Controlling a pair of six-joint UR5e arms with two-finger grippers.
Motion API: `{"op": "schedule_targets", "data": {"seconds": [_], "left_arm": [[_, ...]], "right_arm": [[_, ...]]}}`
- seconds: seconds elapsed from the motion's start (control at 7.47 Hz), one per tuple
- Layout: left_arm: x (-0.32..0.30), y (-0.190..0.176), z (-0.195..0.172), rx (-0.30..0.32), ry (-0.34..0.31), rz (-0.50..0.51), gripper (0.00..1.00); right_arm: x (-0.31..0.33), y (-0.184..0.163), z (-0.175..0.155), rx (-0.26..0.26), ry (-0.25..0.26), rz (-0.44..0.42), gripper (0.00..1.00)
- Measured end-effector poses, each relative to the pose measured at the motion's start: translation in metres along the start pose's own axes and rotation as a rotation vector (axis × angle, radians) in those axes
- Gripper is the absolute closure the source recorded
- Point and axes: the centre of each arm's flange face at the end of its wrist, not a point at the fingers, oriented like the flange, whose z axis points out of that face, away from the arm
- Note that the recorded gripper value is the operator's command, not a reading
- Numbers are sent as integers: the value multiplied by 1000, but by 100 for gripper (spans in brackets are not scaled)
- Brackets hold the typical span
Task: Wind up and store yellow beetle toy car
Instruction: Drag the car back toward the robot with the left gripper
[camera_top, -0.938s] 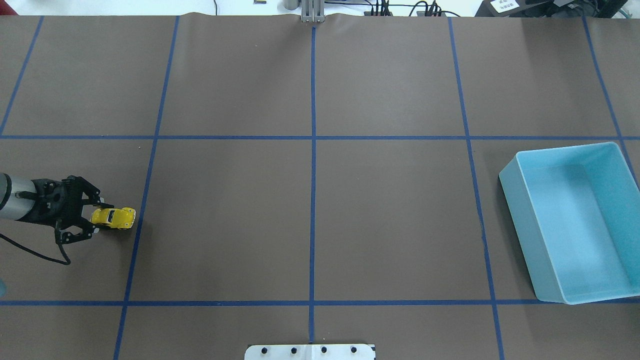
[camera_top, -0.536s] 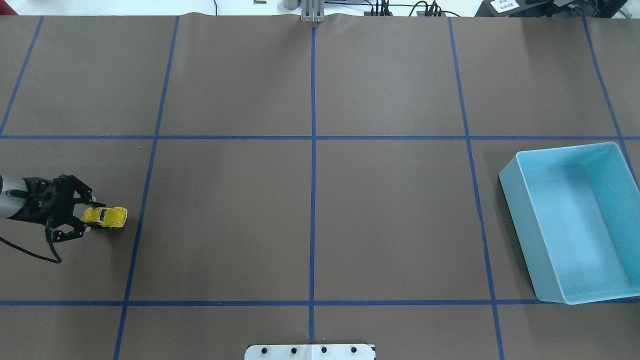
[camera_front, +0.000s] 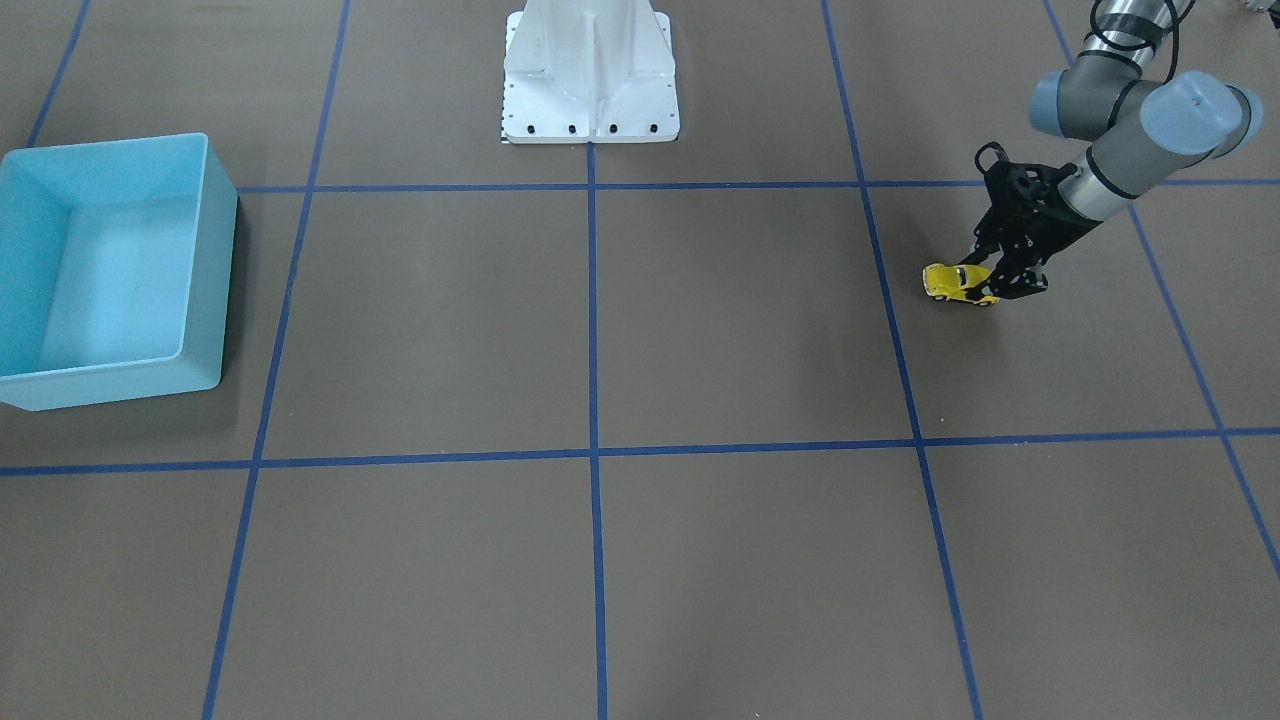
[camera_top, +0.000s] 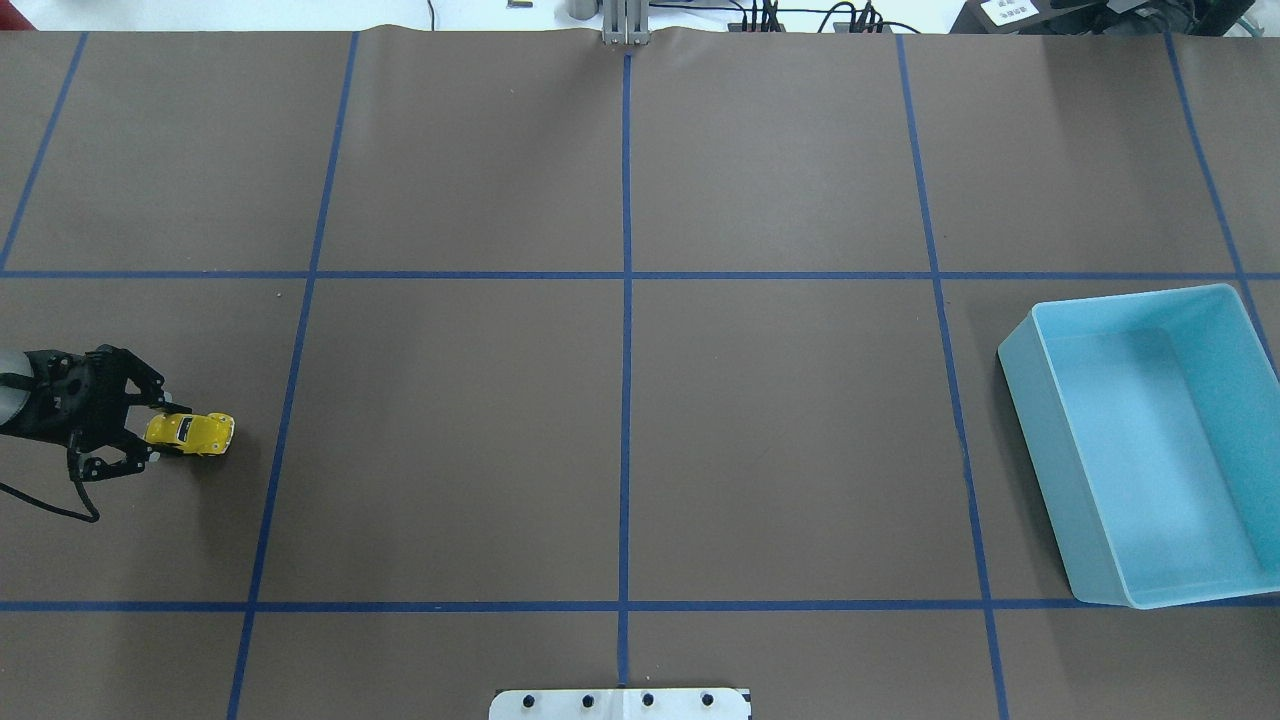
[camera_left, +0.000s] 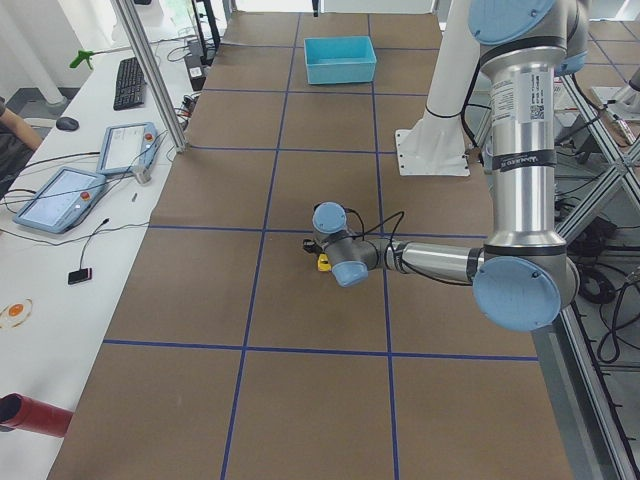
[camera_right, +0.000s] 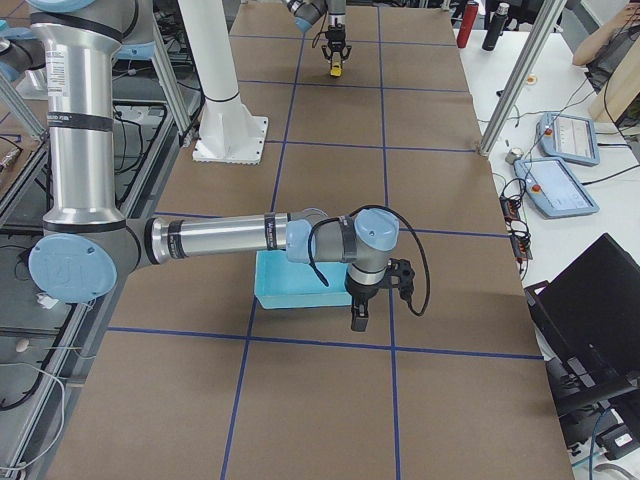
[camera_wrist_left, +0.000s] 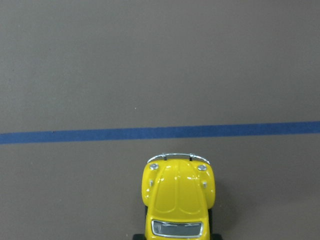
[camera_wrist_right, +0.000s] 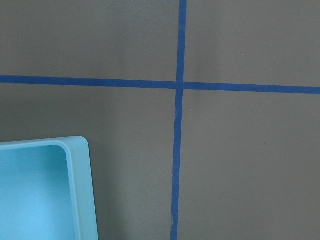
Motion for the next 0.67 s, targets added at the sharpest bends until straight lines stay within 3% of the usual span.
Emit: {"op": "schedule_targets", "data": {"seconds": [0.67], "left_arm": [[-5,22,-5,-8,14,0,90]], "right_arm": [[0,-1,0,1,0,-1,0]]}}
